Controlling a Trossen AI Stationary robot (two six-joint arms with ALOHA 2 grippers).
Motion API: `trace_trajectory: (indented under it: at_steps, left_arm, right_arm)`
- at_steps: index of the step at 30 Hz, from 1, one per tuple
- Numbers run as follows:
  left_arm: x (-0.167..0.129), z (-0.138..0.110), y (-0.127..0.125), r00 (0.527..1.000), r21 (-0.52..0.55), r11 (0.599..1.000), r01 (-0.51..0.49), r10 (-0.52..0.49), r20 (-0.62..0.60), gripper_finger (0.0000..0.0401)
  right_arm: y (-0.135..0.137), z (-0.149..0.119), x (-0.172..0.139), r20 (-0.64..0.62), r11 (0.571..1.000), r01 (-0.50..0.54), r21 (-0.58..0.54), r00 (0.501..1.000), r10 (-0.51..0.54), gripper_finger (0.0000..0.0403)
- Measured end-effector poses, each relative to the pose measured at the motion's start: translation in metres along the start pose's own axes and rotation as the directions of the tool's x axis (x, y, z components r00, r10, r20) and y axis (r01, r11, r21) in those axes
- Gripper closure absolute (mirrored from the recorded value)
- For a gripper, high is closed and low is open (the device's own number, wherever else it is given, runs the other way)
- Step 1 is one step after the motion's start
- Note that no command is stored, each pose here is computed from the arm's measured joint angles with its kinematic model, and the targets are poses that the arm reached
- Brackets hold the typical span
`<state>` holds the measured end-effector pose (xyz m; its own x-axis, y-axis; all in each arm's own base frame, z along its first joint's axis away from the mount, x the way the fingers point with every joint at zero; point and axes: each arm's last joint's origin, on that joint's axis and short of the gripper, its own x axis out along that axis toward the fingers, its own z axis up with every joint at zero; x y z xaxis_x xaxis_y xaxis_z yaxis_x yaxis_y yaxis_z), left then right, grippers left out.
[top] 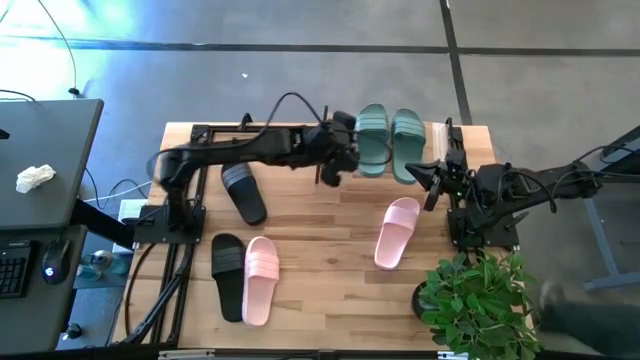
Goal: Pick and place slides into the shelf
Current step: Adjust the right pink slides
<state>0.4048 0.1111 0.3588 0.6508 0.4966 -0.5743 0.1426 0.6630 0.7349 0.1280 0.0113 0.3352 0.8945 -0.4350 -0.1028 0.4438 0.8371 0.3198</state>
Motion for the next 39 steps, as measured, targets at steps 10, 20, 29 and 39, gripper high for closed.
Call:
trace_trajectory:
  at_steps: [10, 20, 29, 39]
  left_arm:
    - [-0.109, 0.008, -0.029, 0.885, 0.081, 0.904, 0.42, -0.428, 0.182, 0.0241]
    - [-0.145, 0.013, -0.083, 0.747, 0.03, 0.747, 0.664, -0.664, -0.033, 0.0241]
    - [-0.162, 0.014, -0.116, 0.634, -0.198, 0.662, 0.723, -0.75, -0.19, 0.0241]
    - [-0.138, 0.003, -0.149, 0.514, -0.263, 0.553, 0.791, -0.833, -0.207, 0.0241]
  right_arm:
    - [-0.008, 0.002, -0.011, -0.016, 0.999, -0.031, -0.009, 0.999, 0.031, 0.0403]
    - [-0.01, 0.0, -0.013, -0.046, 0.999, -0.044, 0.002, 0.998, 0.044, 0.0402]
    - [-0.009, -0.002, -0.013, -0.077, 0.996, -0.079, 0.033, 0.994, 0.081, 0.0402]
    - [-0.013, -0.016, -0.015, -0.237, 0.995, -0.095, 0.042, 0.966, 0.103, 0.0402]
